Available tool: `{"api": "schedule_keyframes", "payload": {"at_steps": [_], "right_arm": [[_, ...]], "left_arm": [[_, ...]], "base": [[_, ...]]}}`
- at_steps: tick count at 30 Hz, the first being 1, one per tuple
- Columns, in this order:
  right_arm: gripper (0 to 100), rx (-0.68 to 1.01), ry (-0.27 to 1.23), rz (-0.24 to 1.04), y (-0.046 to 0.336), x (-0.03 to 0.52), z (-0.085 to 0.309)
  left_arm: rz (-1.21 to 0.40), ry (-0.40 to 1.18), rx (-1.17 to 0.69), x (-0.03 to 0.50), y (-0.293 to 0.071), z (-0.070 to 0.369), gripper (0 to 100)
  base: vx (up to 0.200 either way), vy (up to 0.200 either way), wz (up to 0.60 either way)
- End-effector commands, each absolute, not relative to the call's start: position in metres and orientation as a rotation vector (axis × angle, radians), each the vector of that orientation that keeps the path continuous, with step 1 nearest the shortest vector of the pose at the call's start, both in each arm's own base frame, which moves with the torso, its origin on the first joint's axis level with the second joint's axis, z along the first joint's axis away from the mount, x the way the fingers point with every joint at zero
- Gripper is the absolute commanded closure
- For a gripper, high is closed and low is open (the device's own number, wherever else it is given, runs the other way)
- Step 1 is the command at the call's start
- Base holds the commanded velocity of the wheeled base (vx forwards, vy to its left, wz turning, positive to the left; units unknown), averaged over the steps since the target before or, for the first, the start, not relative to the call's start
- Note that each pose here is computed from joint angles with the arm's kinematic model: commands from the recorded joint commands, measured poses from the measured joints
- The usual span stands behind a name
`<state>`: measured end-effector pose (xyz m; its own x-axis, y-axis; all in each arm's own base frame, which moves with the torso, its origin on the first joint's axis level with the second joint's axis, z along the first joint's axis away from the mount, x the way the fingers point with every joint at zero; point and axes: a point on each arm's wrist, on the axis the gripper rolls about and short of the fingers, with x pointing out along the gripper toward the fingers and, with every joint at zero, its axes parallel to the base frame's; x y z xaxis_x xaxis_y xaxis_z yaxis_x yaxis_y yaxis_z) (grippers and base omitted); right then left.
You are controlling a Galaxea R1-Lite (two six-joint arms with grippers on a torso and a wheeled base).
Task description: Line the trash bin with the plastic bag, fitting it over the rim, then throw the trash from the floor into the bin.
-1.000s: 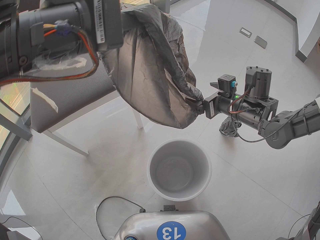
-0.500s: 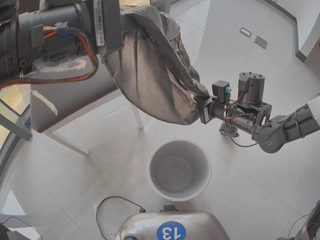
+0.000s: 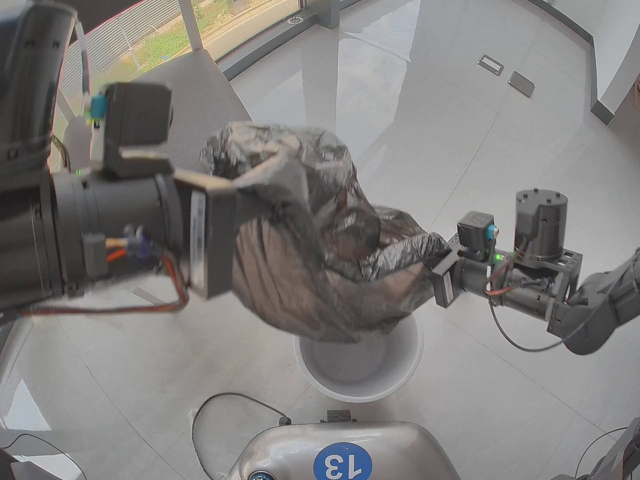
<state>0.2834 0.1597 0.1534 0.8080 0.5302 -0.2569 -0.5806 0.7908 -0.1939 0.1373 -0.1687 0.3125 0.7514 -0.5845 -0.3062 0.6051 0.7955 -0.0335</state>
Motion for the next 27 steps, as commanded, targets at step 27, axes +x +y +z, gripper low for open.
{"api": "schedule_keyframes", "payload": {"at_steps": [27], "right_arm": [[100,-0.260,0.439,0.773,0.119,0.146,0.160]], "left_arm": [[-0.717,0.846,0.181,0.120,-0.215,0.225,100]], "base": [[0.000,0.000,0.00]]}}
